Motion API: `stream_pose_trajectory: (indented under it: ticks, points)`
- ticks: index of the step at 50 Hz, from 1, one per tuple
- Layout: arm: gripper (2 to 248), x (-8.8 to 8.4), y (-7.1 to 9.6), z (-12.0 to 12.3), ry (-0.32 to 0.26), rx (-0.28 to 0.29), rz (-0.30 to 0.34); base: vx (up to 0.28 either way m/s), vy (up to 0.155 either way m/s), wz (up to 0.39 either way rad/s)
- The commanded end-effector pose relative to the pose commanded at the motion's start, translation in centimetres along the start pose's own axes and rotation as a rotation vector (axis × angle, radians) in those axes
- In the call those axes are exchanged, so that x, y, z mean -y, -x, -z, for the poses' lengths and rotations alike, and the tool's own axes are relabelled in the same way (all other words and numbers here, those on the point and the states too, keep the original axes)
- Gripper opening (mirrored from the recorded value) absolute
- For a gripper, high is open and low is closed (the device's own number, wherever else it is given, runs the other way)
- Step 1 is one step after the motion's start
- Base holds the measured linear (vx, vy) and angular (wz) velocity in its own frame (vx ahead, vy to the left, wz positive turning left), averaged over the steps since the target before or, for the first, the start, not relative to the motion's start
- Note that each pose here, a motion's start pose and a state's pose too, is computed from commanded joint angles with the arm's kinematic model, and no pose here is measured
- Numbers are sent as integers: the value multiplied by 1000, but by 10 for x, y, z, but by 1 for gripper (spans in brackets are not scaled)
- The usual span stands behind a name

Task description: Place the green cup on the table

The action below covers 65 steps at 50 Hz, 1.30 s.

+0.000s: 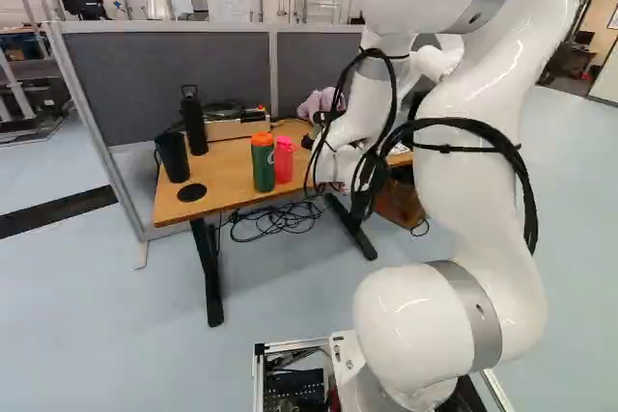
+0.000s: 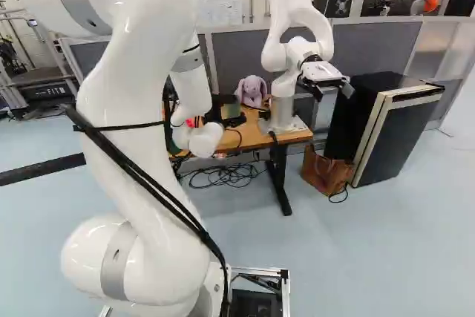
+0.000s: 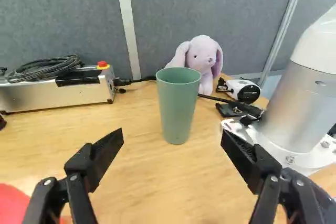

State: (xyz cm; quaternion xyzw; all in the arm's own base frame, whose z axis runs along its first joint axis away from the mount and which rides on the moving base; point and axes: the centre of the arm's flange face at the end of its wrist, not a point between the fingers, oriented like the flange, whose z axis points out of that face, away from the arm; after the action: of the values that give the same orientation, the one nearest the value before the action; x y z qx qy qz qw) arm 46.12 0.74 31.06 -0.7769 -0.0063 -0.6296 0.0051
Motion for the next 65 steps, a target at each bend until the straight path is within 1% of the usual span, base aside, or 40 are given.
stream_pose_trajectory:
  ticks: [17,33,49,65]
  points:
    - [247,0,-2,4,0,3,0,0,0,0]
    - [247,-1,-8,16,1,10,0,0,0,0]
    - [247,-1,-15,37,3,23,-1,0,0,0]
    - [247,-2,-23,67,5,41,-1,0,0,0]
